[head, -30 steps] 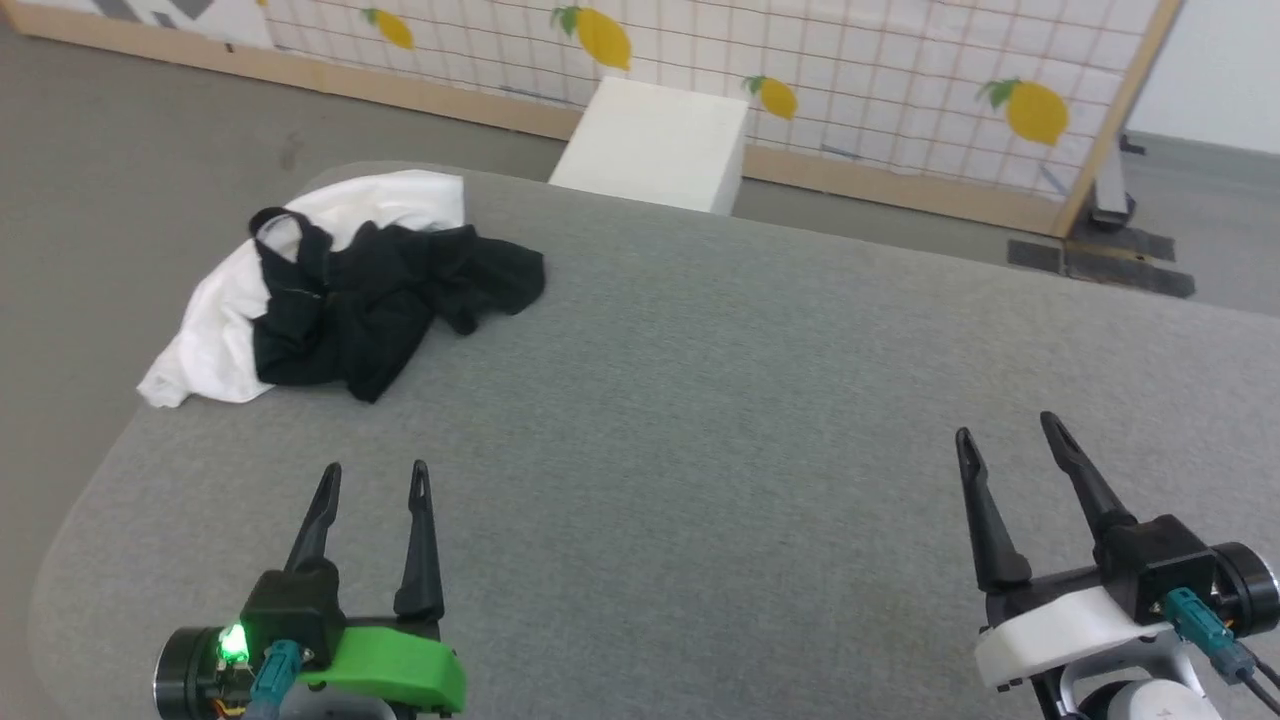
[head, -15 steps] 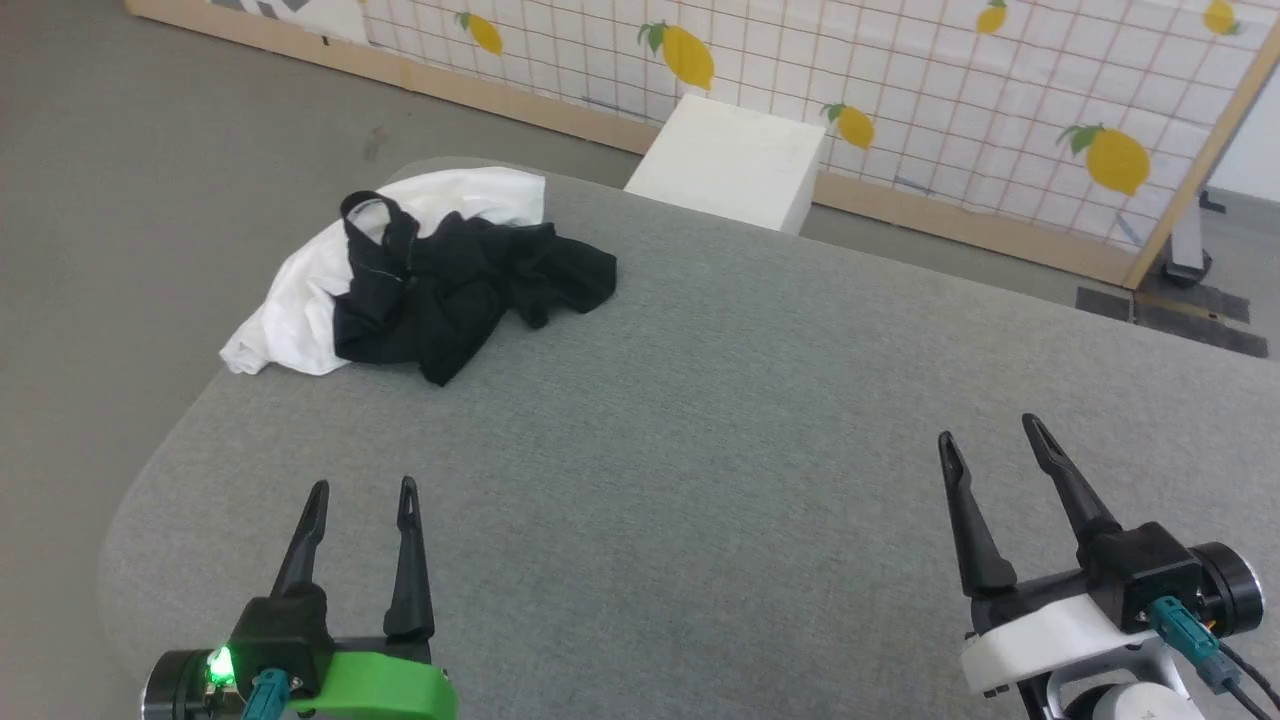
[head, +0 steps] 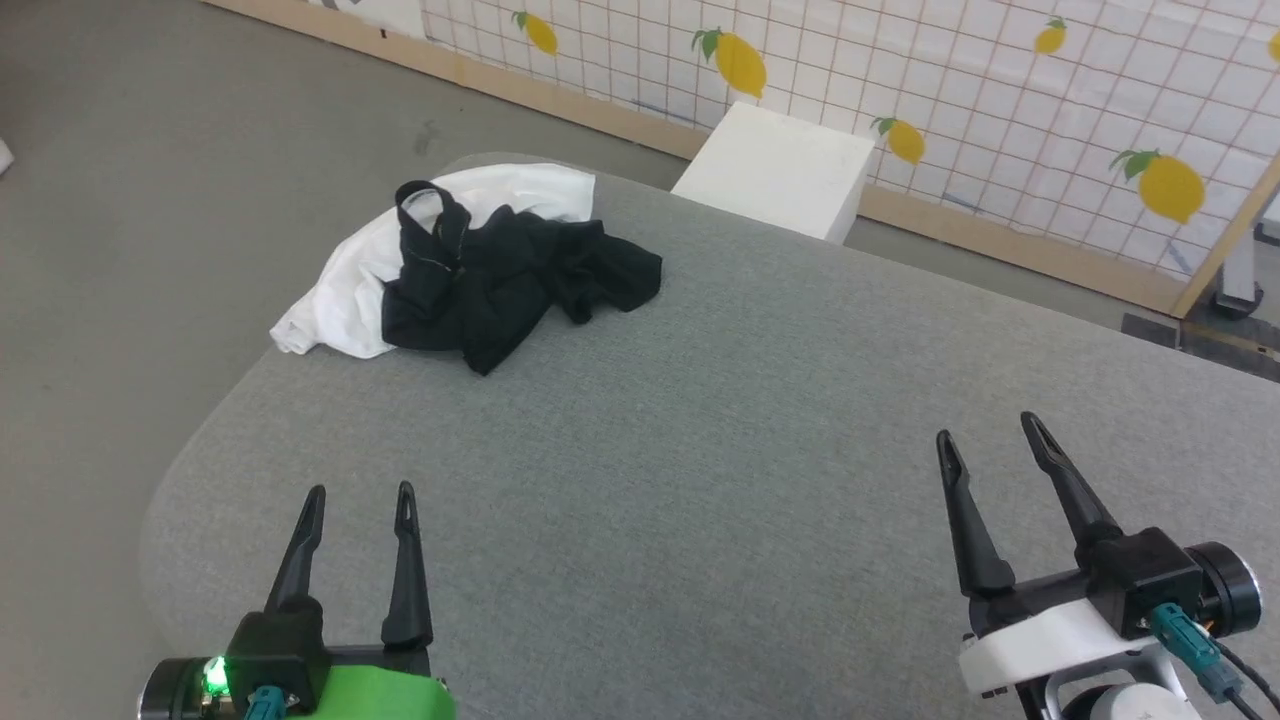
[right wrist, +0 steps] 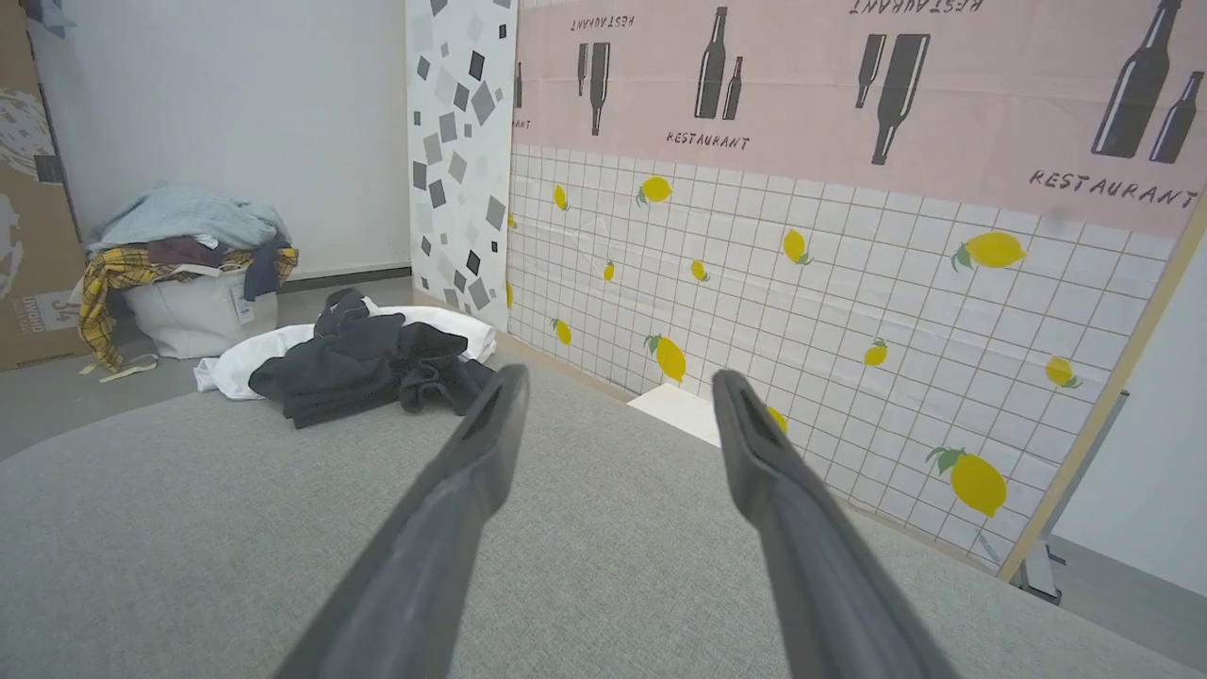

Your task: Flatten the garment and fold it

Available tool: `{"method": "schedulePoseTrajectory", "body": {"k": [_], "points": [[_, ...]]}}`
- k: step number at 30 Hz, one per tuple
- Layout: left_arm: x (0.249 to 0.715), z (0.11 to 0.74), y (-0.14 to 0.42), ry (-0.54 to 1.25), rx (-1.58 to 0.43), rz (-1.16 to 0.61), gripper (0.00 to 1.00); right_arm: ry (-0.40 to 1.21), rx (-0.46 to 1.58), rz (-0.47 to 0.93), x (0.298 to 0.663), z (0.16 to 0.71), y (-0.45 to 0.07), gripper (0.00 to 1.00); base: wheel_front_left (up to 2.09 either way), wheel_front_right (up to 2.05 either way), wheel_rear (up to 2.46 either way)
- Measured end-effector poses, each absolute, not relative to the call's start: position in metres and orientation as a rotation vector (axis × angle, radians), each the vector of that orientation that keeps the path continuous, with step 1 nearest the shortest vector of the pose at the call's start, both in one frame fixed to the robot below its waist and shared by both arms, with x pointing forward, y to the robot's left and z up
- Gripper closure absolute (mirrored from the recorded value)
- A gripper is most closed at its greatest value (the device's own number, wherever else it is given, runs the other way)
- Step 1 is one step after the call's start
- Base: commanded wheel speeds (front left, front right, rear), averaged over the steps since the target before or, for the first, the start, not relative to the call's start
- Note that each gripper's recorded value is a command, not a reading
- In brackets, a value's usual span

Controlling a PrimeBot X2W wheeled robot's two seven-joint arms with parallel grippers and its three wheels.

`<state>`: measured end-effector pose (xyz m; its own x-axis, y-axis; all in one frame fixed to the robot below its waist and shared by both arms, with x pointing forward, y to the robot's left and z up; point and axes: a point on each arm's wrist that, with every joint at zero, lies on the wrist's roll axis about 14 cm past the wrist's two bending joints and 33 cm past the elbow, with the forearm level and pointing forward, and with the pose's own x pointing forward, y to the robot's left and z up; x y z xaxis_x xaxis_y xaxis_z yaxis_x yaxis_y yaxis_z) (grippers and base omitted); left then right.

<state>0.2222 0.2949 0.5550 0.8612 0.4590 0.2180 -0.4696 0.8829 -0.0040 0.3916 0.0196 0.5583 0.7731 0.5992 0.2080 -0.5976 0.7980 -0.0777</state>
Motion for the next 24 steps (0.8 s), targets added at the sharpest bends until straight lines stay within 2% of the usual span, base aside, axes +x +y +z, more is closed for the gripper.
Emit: {"method": "schedulePoseTrajectory", "body": {"k": [24], "points": [[0.209, 0.561, 0.3, -0.251, 0.057, 0.528, 0.0, -0.251, 0.008, 0.693, 0.391, 0.56, 0.036, 0.0, 0.0, 0.0, 0.0]]}}
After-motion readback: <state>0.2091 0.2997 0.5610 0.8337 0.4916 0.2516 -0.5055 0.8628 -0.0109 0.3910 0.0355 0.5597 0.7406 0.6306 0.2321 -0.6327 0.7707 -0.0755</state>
